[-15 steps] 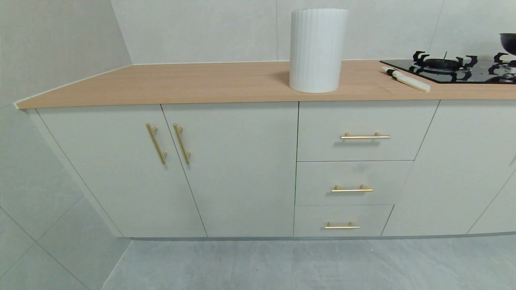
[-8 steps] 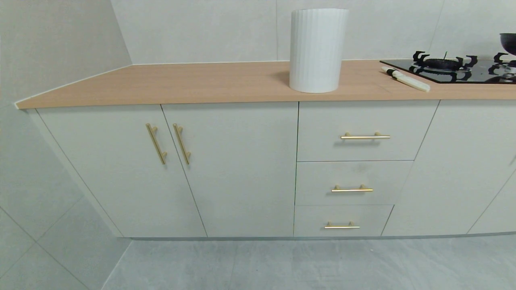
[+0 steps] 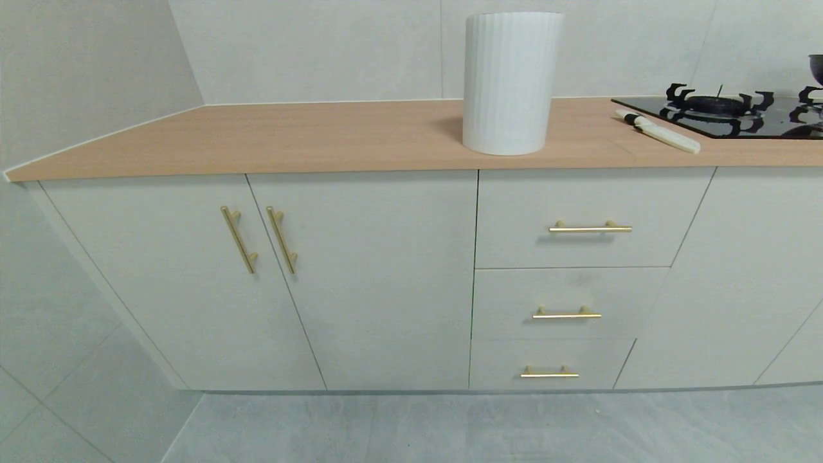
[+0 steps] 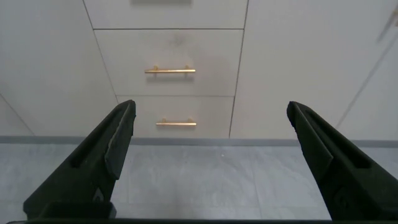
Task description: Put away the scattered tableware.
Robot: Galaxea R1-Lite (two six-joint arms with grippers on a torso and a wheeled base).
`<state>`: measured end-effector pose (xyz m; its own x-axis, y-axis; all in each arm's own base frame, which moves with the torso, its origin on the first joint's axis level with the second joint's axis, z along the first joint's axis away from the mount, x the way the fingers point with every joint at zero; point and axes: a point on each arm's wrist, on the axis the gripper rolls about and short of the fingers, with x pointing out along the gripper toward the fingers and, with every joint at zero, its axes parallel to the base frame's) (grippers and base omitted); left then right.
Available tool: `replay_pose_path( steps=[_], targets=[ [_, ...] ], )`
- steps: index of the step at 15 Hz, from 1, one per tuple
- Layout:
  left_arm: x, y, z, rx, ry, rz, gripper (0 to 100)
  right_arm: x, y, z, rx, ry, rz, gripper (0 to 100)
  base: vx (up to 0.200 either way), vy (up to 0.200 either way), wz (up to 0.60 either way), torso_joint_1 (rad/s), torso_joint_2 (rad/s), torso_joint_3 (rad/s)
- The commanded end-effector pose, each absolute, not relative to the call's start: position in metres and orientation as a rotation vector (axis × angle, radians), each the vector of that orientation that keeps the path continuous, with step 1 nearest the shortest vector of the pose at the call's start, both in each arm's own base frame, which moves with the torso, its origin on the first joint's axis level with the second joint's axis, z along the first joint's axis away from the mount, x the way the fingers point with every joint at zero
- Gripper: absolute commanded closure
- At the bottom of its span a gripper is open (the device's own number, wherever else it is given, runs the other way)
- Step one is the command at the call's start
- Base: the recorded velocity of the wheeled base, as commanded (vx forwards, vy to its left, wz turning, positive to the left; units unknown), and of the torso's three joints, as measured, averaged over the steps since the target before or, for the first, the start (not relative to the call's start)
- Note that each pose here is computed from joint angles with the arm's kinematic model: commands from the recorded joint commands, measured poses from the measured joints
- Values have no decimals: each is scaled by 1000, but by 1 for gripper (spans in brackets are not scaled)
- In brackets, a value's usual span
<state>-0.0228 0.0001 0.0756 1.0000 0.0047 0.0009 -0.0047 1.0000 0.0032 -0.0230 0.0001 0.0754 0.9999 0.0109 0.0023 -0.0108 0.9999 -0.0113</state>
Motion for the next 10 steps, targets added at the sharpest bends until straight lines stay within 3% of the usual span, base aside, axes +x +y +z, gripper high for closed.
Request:
replay_pose_path(
  steps=[1, 10],
  targets=[
    [-23, 0, 76, 3, -2, 5, 0, -23, 0, 75, -12, 0, 14, 0, 200, 0, 0, 2, 2, -2],
    [-23, 0, 76, 3, -2, 5, 0, -23, 0, 75, -11, 0, 14, 0, 200, 0, 0, 3, 0, 0]
  ],
)
